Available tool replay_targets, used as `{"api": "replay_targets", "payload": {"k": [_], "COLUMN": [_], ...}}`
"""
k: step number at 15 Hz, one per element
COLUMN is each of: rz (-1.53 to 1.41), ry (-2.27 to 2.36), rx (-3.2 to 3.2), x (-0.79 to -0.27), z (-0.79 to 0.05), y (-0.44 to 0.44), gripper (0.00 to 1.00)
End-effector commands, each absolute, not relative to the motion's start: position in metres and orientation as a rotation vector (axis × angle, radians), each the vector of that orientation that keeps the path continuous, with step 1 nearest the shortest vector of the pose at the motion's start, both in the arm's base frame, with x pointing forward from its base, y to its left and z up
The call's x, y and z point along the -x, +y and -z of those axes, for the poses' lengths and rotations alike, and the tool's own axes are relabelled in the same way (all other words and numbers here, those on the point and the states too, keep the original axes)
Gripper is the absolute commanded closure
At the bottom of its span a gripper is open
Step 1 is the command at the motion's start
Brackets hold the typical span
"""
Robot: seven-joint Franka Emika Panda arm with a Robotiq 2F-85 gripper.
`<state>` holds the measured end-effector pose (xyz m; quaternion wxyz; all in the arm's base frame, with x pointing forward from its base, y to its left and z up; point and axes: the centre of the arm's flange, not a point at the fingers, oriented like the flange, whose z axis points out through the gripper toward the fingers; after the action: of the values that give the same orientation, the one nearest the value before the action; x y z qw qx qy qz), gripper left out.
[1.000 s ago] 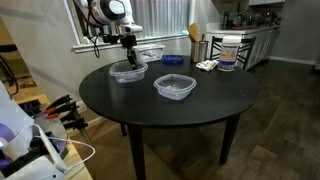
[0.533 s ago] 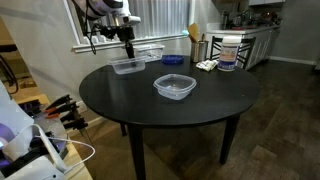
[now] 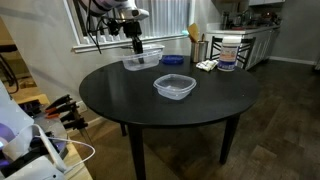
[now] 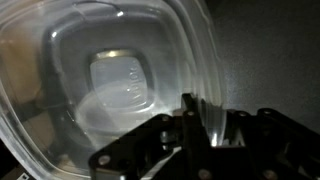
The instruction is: Place the lunchbox inside the other lunchbox
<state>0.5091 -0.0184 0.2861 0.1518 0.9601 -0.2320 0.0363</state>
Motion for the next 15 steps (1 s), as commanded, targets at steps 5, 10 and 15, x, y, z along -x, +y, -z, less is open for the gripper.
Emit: {"api": "replay_targets", "payload": {"k": [5, 10, 15], "rz": [-0.197, -0.175, -0.179], "ry": [-0.419, -0.176, -0.051], "rx": [-2.844, -2.825, -2.816], "x": [-0.542, -0.563, -0.577], "z": [-0.29, -0.274, -0.25], "y": [-0.082, -0.102, -0.119], "gripper": [0.99, 0.99, 0.99]}}
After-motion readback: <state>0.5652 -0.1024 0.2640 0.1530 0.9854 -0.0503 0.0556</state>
